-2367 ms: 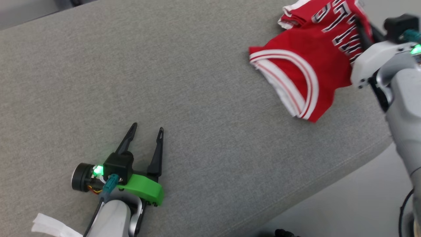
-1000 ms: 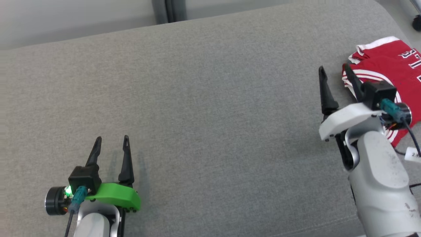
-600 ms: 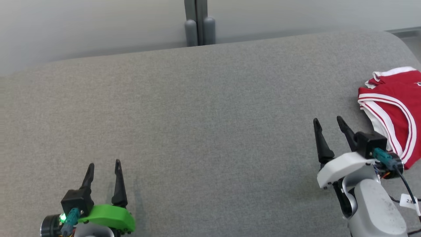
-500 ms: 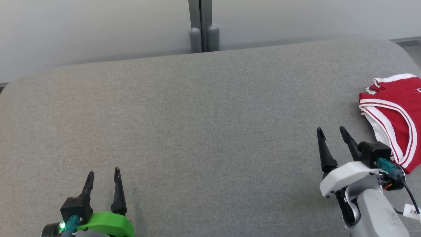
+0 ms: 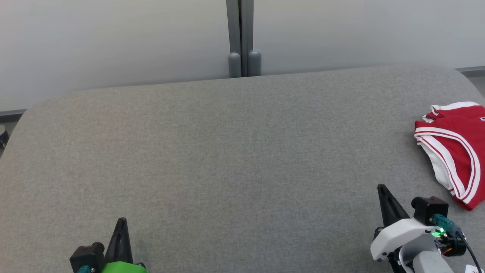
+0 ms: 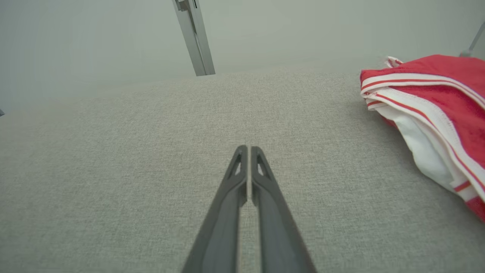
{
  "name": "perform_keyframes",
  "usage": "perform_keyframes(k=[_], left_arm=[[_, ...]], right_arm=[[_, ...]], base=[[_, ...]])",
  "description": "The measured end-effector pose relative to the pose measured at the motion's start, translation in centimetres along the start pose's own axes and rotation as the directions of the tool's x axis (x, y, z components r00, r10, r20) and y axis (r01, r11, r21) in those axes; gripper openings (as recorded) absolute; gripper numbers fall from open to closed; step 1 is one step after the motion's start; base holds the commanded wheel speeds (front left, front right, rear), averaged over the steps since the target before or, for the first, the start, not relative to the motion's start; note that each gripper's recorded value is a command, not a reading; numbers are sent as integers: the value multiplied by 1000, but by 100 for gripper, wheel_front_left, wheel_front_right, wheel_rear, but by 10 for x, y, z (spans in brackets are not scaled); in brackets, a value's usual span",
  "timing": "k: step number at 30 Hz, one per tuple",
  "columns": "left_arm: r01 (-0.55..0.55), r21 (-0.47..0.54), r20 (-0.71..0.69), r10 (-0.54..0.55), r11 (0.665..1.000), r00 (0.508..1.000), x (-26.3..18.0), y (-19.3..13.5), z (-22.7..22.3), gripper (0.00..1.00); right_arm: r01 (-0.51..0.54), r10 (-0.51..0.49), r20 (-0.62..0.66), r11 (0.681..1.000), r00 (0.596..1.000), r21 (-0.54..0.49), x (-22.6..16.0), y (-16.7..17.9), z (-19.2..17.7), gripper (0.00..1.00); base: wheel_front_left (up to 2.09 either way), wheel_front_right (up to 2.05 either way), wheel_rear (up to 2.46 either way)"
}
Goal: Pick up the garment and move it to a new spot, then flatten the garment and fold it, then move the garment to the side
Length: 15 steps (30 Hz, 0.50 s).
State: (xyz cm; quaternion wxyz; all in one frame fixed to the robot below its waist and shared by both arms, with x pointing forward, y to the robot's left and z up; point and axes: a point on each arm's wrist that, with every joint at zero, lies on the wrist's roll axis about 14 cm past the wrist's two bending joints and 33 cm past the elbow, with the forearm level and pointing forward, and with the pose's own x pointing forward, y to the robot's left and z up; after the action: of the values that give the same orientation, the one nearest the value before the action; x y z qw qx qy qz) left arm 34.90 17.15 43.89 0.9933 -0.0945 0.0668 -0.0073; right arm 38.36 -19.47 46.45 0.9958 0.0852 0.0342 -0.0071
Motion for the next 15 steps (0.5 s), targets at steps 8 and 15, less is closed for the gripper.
perform_keyframes(k=[8, 15], left_arm=[[-52, -155, -34, 47, 987, 998, 0, 9, -4, 0], [-72, -276, -32, 66, 958, 997, 2, 13, 1, 0]], right_arm=[[44, -42, -19, 986, 999, 160, 0, -7, -1, 0], [56, -56, -8, 958, 998, 282, 2, -8, 5, 0]], base=[[0, 0, 0], [0, 0, 0]])
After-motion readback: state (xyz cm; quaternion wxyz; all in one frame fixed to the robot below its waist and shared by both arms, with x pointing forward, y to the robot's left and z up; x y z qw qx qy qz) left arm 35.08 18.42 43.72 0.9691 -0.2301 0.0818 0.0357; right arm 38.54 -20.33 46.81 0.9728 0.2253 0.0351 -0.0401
